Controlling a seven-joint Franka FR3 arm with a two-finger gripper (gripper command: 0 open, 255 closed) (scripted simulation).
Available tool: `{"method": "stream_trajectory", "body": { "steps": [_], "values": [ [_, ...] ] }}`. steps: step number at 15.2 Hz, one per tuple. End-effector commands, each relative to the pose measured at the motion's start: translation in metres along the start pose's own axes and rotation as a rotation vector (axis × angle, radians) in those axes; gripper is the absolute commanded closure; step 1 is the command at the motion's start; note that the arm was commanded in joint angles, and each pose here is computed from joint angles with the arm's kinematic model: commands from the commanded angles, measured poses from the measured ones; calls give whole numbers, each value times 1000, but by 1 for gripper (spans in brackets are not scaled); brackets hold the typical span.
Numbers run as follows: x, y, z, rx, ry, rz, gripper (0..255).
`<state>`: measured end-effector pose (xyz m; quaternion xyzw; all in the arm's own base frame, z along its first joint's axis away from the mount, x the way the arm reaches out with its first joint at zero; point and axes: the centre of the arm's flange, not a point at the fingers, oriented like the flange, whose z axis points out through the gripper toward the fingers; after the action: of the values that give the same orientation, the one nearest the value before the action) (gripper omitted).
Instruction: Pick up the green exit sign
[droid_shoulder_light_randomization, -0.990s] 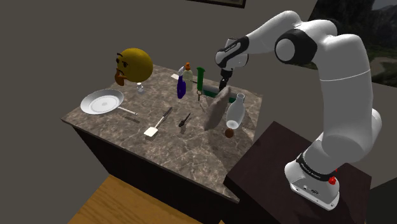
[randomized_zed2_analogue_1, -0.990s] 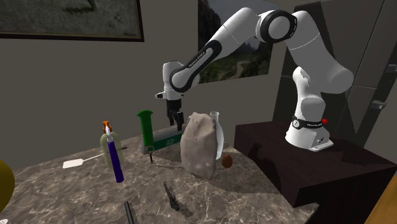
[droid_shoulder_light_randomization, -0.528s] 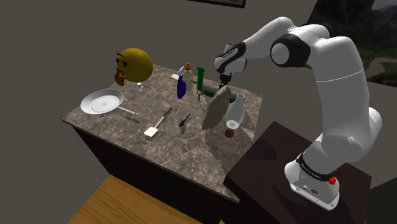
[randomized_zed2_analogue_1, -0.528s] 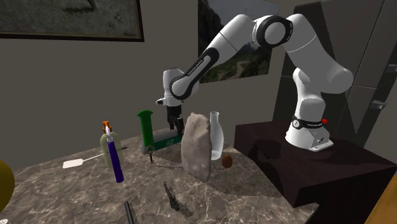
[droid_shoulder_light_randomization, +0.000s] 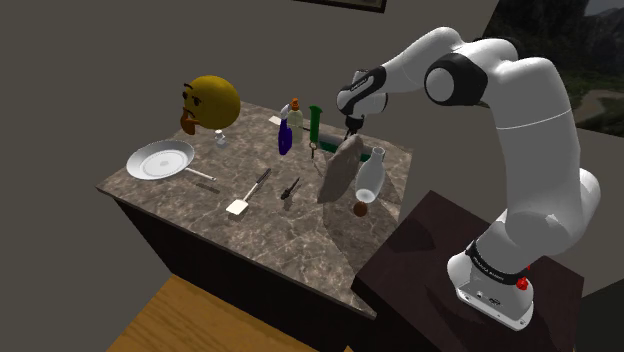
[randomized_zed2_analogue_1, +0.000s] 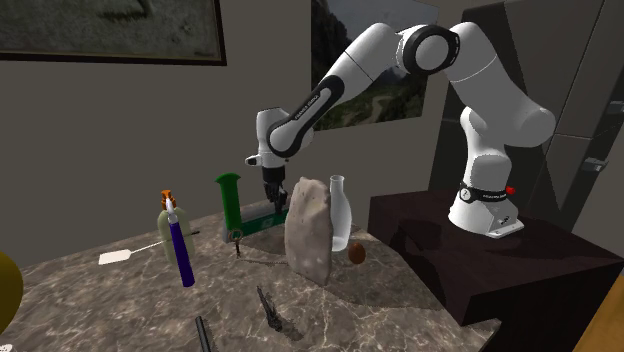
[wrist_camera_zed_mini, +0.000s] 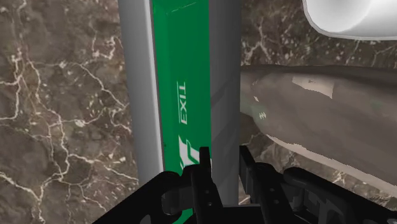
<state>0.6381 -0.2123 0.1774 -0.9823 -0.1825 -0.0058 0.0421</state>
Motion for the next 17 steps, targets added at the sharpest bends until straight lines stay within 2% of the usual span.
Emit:
{"method": "stream_trajectory", "body": {
  "steps": [1,17],
  "values": [
    [0,0,1,0,0,0,255],
    [2,-6,-79,0,0,0,255]
  ]
}}
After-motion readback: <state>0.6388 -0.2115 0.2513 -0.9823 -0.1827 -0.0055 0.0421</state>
